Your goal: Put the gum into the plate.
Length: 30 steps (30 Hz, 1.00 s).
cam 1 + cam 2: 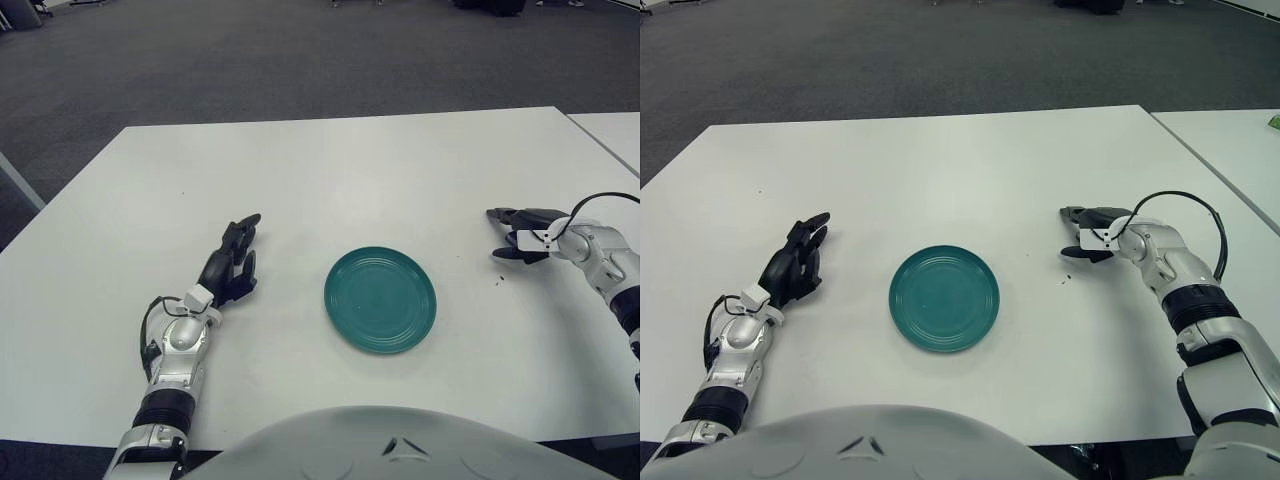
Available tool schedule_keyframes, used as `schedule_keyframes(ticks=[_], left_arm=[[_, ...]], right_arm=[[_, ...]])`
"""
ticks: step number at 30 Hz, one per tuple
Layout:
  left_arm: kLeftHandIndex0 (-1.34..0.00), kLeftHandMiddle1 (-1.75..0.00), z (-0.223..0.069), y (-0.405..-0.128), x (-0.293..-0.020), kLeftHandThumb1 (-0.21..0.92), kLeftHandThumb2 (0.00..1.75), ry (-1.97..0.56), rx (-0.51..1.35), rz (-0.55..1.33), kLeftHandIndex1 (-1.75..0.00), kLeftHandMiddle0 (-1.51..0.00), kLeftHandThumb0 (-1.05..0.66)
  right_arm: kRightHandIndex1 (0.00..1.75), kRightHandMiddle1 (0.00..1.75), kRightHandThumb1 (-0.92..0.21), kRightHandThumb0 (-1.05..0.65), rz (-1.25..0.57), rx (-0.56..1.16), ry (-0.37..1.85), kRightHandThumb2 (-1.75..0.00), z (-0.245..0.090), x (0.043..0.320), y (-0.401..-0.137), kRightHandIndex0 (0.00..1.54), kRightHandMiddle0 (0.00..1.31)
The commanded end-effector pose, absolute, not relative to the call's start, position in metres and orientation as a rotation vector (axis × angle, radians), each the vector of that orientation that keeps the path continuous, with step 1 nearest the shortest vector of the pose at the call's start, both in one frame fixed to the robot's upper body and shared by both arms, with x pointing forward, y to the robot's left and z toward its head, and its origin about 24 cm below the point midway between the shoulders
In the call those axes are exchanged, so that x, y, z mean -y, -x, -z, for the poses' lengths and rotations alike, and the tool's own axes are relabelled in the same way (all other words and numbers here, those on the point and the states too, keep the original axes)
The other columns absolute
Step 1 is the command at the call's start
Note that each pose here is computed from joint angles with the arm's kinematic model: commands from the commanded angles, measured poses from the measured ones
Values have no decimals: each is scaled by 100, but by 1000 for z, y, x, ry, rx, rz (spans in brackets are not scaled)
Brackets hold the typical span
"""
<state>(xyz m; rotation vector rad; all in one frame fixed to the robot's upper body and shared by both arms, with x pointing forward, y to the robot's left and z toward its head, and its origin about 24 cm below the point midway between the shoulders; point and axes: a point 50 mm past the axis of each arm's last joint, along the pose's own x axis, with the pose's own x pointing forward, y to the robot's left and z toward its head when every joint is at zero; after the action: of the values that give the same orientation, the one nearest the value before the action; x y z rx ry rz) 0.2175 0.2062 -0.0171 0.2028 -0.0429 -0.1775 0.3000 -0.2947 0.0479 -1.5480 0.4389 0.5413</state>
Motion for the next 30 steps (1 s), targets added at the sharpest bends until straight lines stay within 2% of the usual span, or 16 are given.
schedule_keyframes(ticks=[1, 6, 10, 13, 22, 30], left_arm=[[0, 0, 21, -218, -209, 92, 90, -228, -14, 175, -52, -17, -98], [0, 0, 20, -218, -209, 92, 89, -230, -20, 169, -51, -17, -97], [0, -1, 19, -218, -210, 92, 89, -231, -23, 168, -51, -17, -97], [0, -1, 19, -219, -211, 92, 89, -232, -24, 167, -51, -17, -97], [0, 0, 18, -220, -215, 92, 89, -233, -26, 165, -51, -17, -97], [0, 0, 17, -220, -216, 92, 89, -233, -27, 165, -51, -17, -97]], right_arm=[[4, 1, -92, -105, -524, -438, 1507, -65, -29, 293, -290, 19, 1], [4, 3, -92, -105, -467, -387, 1467, -63, -10, 289, -278, 21, 5], [2, 27, -92, -105, -398, -345, 1432, -62, -1, 284, -272, 24, 1], [2, 34, -92, -105, -360, -318, 1411, -62, 3, 280, -268, 25, 0], [1, 41, -92, -105, -249, -255, 1319, -66, 7, 265, -261, 21, 0], [3, 49, -92, -105, -135, -132, 1225, -70, -4, 239, -255, 25, 0]])
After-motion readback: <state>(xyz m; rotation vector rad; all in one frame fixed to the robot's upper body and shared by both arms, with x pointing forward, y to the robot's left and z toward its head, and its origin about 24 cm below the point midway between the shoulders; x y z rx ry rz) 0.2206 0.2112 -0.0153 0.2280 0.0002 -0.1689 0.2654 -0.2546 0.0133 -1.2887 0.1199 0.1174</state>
